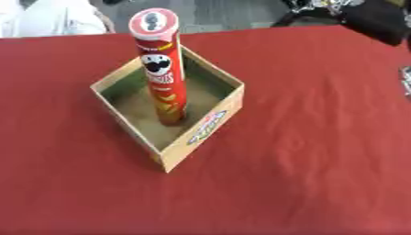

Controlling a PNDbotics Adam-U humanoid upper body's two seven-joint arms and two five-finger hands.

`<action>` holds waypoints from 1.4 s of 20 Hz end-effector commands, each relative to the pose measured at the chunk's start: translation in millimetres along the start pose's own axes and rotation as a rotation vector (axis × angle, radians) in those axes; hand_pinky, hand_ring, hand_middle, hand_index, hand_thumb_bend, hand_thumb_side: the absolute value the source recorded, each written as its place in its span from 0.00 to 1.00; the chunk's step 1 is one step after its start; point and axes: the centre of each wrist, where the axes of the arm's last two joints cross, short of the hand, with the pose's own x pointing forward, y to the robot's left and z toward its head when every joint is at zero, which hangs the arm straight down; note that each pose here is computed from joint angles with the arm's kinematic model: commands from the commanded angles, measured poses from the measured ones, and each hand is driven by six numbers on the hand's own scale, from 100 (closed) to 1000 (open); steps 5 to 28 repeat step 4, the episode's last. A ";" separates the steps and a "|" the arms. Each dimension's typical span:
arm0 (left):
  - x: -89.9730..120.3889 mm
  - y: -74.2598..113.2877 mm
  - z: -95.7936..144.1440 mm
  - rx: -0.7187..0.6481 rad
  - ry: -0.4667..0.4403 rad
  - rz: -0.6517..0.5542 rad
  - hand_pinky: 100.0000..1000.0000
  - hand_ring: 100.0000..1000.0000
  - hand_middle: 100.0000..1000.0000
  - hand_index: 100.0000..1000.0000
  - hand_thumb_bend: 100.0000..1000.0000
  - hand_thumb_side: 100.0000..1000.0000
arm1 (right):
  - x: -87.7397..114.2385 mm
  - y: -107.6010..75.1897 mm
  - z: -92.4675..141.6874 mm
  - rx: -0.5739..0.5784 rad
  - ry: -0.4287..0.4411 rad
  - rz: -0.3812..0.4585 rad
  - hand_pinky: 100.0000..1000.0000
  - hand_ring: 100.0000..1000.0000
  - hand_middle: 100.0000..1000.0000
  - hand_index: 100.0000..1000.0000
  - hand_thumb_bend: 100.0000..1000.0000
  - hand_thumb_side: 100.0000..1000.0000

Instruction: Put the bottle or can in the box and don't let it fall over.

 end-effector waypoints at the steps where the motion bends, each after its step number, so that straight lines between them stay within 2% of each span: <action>1: 4.9 28.6 12.5 0.092 -0.014 -0.021 0.88 0.86 0.83 0.79 0.52 0.29 | 8.0 -9.7 -2.6 -0.024 -0.032 0.012 0.66 0.83 0.79 0.81 0.17 0.25; 4: -2.0 38.5 26.7 0.141 0.014 -0.009 0.89 0.87 0.84 0.80 0.46 0.33 | 8.0 -10.5 -2.7 -0.030 -0.033 0.011 0.66 0.83 0.79 0.81 0.17 0.25; 28: -2.0 38.5 26.7 0.141 0.014 -0.009 0.89 0.87 0.84 0.80 0.46 0.33 | 8.0 -10.5 -2.7 -0.030 -0.033 0.011 0.66 0.83 0.79 0.81 0.17 0.25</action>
